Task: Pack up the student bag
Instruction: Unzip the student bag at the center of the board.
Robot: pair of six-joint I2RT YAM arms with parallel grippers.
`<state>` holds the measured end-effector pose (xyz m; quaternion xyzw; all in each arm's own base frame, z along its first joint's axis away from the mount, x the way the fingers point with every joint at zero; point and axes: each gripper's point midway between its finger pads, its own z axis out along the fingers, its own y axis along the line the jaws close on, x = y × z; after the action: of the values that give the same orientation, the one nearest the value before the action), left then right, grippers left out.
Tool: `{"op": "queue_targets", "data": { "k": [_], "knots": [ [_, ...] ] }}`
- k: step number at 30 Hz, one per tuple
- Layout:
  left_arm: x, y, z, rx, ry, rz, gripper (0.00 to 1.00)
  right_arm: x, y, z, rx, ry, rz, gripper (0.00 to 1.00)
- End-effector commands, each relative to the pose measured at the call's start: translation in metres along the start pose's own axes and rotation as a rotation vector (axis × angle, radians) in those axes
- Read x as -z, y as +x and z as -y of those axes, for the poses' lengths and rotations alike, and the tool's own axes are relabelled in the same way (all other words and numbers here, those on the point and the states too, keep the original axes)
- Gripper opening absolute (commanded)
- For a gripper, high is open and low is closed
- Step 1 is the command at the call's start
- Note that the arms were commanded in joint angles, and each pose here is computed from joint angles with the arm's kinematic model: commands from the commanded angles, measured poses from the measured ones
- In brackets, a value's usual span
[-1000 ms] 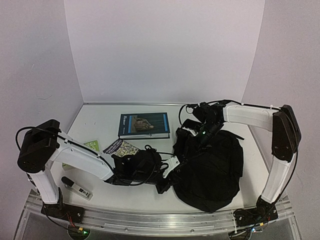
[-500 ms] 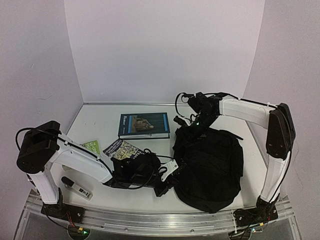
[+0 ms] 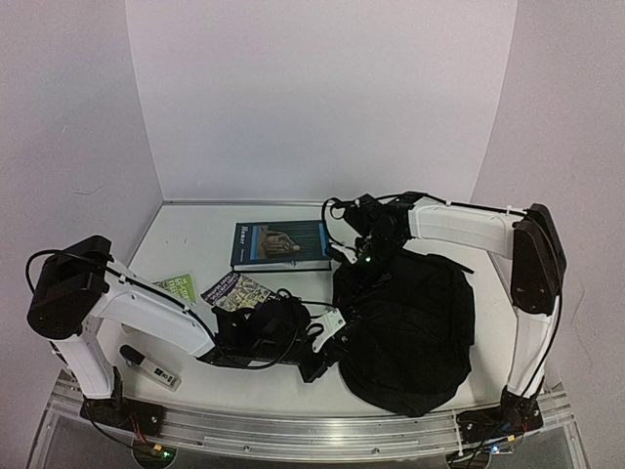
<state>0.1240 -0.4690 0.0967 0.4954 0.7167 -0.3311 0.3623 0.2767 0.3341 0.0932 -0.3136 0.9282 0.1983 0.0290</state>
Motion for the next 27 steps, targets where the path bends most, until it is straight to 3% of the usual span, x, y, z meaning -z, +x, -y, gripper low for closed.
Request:
{"op": "queue_targets", "data": {
  "k": [1, 9, 15, 23, 27],
  "knots": [
    [0.015, -0.028, 0.005, 0.001, 0.0, 0.084, 0.0, -0.014, -0.002, 0.012, -0.002, 0.067, -0.032, 0.59],
    [0.021, -0.023, 0.008, -0.006, 0.016, 0.048, 0.0, -0.018, -0.022, 0.038, 0.005, 0.18, -0.011, 0.47],
    [0.018, -0.013, 0.014, 0.002, 0.051, 0.004, 0.0, -0.003, -0.052, 0.083, -0.12, 0.185, 0.059, 0.41],
    [0.02, -0.013, 0.02, 0.02, 0.081, 0.008, 0.0, 0.036, -0.078, 0.128, -0.216, 0.192, 0.169, 0.4],
    [0.02, -0.014, 0.014, 0.024, 0.046, 0.025, 0.0, 0.06, -0.078, 0.107, -0.177, 0.106, 0.21, 0.45]
  ]
}}
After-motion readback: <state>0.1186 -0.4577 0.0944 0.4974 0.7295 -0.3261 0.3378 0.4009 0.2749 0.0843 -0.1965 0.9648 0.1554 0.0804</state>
